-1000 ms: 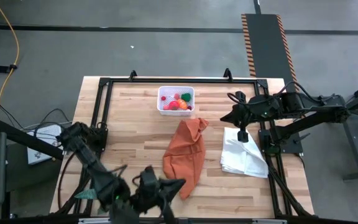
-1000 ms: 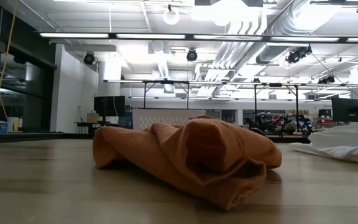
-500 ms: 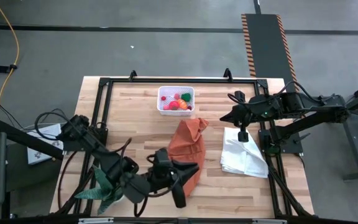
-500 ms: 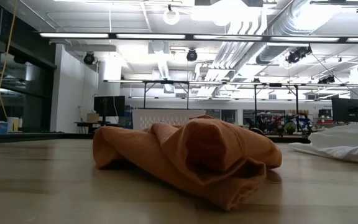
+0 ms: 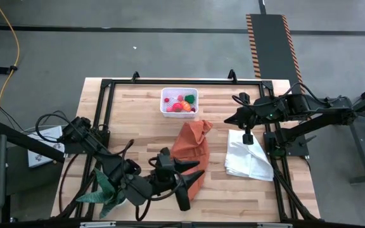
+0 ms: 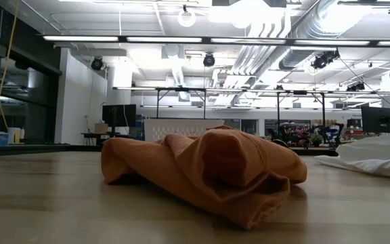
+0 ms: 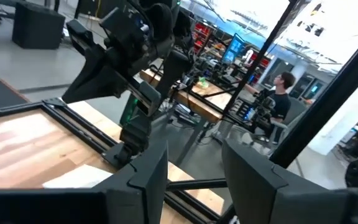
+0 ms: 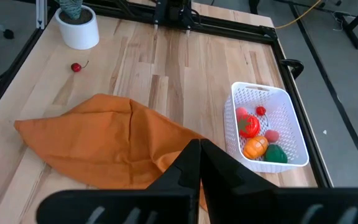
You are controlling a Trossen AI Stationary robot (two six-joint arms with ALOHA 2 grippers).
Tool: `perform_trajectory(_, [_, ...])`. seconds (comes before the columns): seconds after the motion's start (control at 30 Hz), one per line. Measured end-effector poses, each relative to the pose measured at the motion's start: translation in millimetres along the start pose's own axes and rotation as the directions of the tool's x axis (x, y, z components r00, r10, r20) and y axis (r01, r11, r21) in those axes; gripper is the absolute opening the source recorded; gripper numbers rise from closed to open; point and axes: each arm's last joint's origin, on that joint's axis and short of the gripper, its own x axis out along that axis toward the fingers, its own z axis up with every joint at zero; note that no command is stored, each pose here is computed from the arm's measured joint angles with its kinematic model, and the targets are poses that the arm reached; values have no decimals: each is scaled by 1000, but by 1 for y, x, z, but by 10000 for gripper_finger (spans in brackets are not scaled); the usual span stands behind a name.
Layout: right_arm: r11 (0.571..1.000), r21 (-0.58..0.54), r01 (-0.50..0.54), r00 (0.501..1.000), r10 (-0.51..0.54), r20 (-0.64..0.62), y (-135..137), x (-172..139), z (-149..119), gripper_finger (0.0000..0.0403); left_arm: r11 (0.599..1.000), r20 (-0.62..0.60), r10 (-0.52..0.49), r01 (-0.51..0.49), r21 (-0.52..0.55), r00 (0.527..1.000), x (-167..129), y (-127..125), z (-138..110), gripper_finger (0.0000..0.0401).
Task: Pick and placing Produce into tupperware
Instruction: Put the red cherry into the white basket
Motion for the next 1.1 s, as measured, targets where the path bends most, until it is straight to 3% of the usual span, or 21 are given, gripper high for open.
perform_trajectory(1.1, [1000, -1, 0, 1000, 0, 0, 0, 0, 0, 0, 1000, 1, 5, -5, 14, 1000, 0, 0, 0, 142])
